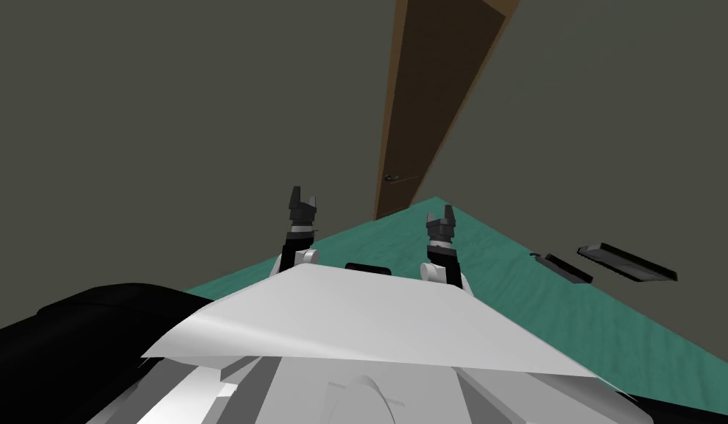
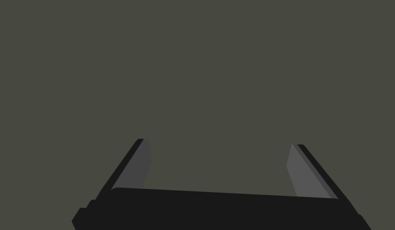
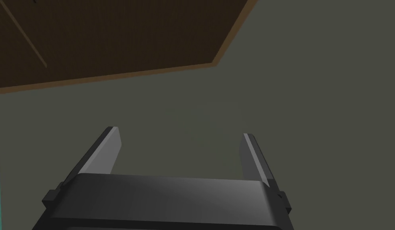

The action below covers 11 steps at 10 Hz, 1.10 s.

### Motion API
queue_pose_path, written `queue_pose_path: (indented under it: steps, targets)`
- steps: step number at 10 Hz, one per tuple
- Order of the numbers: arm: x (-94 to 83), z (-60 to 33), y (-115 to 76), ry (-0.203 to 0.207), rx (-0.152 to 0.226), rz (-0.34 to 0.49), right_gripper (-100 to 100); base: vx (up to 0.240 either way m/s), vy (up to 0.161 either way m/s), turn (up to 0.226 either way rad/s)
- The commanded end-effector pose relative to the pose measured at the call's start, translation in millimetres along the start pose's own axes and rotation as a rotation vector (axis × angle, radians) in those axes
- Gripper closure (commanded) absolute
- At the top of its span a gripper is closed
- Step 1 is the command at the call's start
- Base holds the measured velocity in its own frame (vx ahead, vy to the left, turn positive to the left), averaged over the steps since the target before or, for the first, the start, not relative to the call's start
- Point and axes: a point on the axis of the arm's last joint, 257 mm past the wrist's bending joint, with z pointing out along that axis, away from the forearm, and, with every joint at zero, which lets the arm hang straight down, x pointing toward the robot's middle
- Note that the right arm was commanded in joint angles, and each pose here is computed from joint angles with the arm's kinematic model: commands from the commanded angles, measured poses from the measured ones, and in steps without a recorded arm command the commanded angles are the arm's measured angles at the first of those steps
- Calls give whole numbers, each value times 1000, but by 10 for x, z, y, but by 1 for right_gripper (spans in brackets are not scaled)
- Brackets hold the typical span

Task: Pull the door open

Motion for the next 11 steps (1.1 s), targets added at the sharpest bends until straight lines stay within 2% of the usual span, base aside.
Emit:
queue_pose_path:
  steps: [1, 11]
  targets:
    - [16, -19, -140, 13, 19, 7, -100, 114, -33, 145]
    - [1, -93, -802, 62, 109, 27, -100, 96, -47, 112]
